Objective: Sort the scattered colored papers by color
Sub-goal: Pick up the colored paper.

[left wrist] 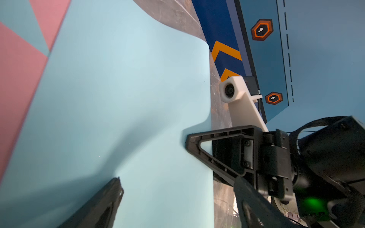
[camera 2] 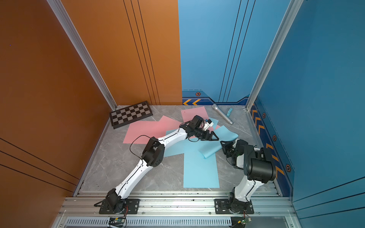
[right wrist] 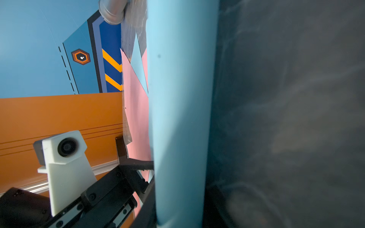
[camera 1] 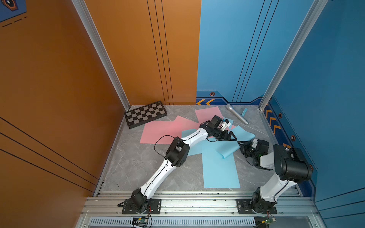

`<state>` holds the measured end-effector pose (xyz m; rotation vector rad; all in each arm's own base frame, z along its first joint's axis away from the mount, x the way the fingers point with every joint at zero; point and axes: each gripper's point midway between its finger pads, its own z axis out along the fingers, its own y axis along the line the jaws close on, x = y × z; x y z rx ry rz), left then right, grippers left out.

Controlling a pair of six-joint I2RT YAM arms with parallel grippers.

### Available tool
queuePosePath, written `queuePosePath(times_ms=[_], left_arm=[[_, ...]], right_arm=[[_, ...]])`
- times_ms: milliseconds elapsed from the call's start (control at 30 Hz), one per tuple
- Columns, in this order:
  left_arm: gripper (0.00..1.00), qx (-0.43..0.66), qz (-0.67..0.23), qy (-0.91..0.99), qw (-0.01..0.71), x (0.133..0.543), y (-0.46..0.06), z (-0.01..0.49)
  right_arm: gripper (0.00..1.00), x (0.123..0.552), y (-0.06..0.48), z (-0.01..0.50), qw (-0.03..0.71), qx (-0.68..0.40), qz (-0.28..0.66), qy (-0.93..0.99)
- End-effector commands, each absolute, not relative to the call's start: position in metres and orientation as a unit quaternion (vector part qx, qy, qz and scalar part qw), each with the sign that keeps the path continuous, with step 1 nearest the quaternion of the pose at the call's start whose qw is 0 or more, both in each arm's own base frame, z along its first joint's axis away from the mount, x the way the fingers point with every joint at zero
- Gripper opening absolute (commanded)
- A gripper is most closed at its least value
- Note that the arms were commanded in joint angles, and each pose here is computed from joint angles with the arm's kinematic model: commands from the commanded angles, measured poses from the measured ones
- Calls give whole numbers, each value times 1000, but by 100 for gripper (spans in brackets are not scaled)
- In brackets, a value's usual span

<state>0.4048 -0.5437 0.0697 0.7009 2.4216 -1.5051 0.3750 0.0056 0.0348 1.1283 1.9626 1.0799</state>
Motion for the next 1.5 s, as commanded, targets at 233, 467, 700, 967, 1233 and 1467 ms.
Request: queuePosePath(times_ms=[233,467,700,967,1233,1467], left_arm=[[95,233,-522,778,259,456,-487,246],[95,193,-513,795,260,483,-423,247],[96,199,-597,732,261,479,-396,271],[97,253,-620,704,234,448,-414,274],[96,248,-691,637,236,442,-407,313],[94,244,-709,620,232,436,-399,319]], right_arm=[[25,395,21,140,399,273,370,794],[25,384,69,219,471,118,390,782],[28,348,126,285,512,-41,435,740],[25,325,148,309,507,-99,432,739],[23,330,129,295,515,-66,392,760],[21,334,105,299,536,-26,383,752]])
